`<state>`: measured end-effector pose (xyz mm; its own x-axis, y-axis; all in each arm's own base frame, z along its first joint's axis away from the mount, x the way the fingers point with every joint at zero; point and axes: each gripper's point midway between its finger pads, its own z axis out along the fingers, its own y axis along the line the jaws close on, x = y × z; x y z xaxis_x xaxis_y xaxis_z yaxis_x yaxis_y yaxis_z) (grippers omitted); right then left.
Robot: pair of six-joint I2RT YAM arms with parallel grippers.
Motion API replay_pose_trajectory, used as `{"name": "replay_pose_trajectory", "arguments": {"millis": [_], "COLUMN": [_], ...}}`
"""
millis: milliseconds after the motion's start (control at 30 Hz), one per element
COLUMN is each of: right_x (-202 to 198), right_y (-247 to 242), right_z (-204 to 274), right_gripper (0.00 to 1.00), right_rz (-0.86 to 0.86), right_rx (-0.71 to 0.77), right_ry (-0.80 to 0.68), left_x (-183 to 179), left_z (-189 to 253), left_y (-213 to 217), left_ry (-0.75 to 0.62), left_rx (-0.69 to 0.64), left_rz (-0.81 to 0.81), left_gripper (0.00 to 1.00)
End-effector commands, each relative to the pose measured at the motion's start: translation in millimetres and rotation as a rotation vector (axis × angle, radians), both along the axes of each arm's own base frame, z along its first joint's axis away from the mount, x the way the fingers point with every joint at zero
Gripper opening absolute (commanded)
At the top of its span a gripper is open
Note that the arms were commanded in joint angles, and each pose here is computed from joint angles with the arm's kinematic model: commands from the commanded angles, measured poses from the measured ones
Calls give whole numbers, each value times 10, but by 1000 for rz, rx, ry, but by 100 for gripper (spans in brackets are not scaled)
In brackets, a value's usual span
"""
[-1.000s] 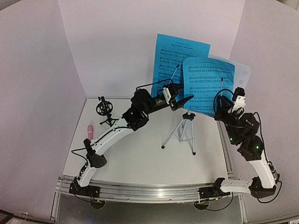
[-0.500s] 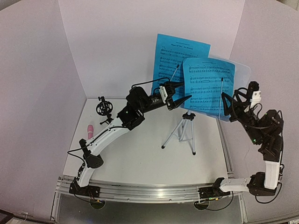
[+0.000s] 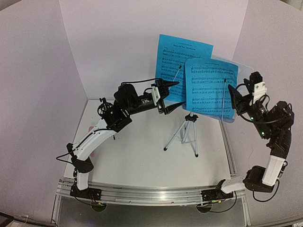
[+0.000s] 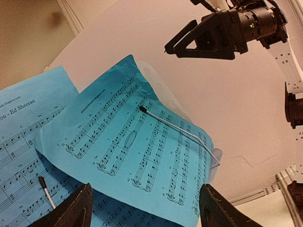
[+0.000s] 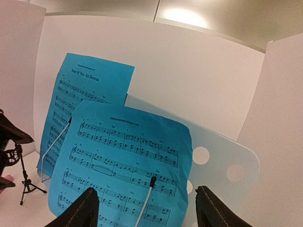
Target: Set up the instrument practice props
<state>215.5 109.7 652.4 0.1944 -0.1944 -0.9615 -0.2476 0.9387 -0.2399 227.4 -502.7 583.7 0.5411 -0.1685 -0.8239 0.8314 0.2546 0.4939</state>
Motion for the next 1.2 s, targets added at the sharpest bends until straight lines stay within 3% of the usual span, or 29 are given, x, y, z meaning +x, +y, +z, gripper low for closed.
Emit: {"name": "replay_pose_trajectory", "arguments": {"millis": [0, 200, 300, 467, 633, 833, 1000, 1167], "right_x": [108, 102, 114, 52, 292, 235, 386, 306], "right_y": [59, 96, 54, -98, 4, -50, 36, -145], "right_z": [126, 284, 231, 270, 191, 452, 203, 265], "right_gripper": [70, 85, 88, 89, 89, 89, 87, 86], "right_rz": [-53, -50, -73, -114, -206, -218, -244, -281], "right_rx": [-107, -131, -142, -111, -177, -112, -158, -119], "right_ry": [-59, -122, -106, -125, -104, -183, -117, -123], "left_x": [-201, -235, -272, -327, -316, -380, -418, -453], "left_z": [214, 103, 111, 53, 38, -23, 6, -34], "left_y": [428, 678, 770, 843, 863, 892, 915, 959], "left_ry": [-2, 5, 20, 28, 26, 32, 27, 37], "left_rx": [47, 143, 166, 205, 212, 227, 223, 234], "left_rz": [35, 104, 114, 108, 120, 96, 85, 80], "left_gripper": [79, 82, 83, 83, 84, 84, 84, 84]}}
